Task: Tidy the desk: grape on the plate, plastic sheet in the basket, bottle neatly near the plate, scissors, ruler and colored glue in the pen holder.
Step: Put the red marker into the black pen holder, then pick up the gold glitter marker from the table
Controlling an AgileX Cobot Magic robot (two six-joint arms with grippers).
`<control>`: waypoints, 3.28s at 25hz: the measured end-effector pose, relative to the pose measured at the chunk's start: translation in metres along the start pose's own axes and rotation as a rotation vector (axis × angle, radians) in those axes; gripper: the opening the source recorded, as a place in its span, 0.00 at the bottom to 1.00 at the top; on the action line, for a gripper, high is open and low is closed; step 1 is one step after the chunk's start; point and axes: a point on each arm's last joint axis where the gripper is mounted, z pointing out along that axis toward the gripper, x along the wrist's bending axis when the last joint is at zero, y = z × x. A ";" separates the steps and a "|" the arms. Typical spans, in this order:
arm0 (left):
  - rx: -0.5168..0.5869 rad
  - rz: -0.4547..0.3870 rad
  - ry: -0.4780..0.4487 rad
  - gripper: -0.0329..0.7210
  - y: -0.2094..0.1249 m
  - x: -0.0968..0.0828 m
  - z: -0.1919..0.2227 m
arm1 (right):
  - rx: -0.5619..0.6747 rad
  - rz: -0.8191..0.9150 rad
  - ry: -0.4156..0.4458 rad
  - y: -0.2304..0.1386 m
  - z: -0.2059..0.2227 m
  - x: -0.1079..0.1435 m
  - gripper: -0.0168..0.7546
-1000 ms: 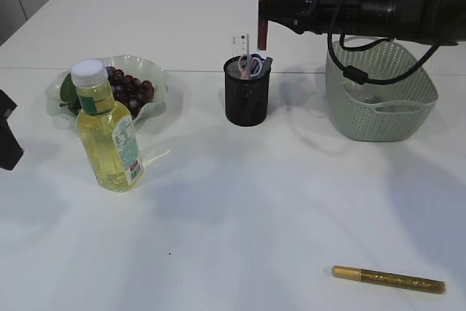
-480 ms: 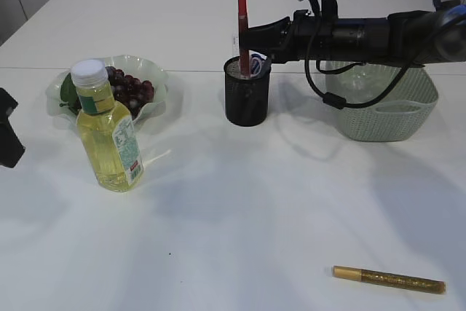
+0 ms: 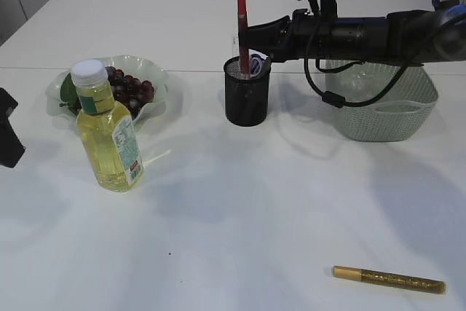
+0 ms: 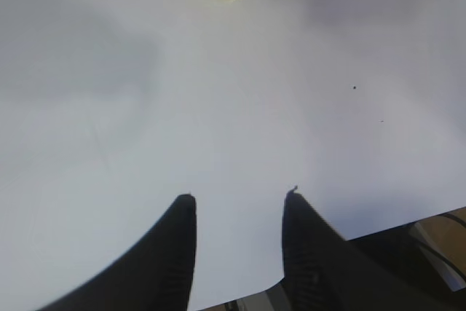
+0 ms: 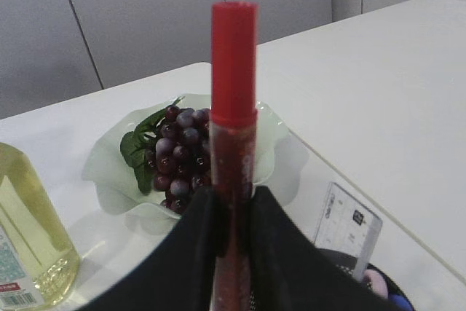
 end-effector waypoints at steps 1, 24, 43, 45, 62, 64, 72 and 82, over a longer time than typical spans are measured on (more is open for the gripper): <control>0.000 0.000 0.000 0.43 0.000 0.000 0.000 | -0.004 -0.006 -0.001 0.002 0.000 -0.001 0.19; 0.018 -0.007 -0.015 0.43 -0.002 -0.001 0.000 | 0.017 0.086 -0.060 -0.002 0.002 -0.009 0.48; -0.001 -0.009 -0.018 0.43 0.000 -0.002 0.000 | 0.588 0.499 -0.214 0.085 -0.062 0.044 0.45; 0.003 -0.008 -0.017 0.43 0.000 -0.002 0.000 | 0.644 0.532 -0.190 0.088 -0.068 0.056 0.45; 0.020 -0.009 -0.019 0.43 -0.002 -0.002 0.000 | 1.151 0.422 -0.267 0.054 -0.133 0.163 0.45; 0.020 -0.009 -0.019 0.43 -0.002 -0.002 0.000 | 1.204 0.387 -0.242 0.045 -0.135 0.170 0.45; 0.013 0.008 -0.019 0.43 -0.001 -0.002 0.000 | 1.343 0.244 -0.117 -0.003 -0.132 0.201 0.45; 0.004 0.032 -0.019 0.43 0.000 -0.002 0.000 | 1.337 -0.063 -0.022 -0.029 -0.129 0.205 0.44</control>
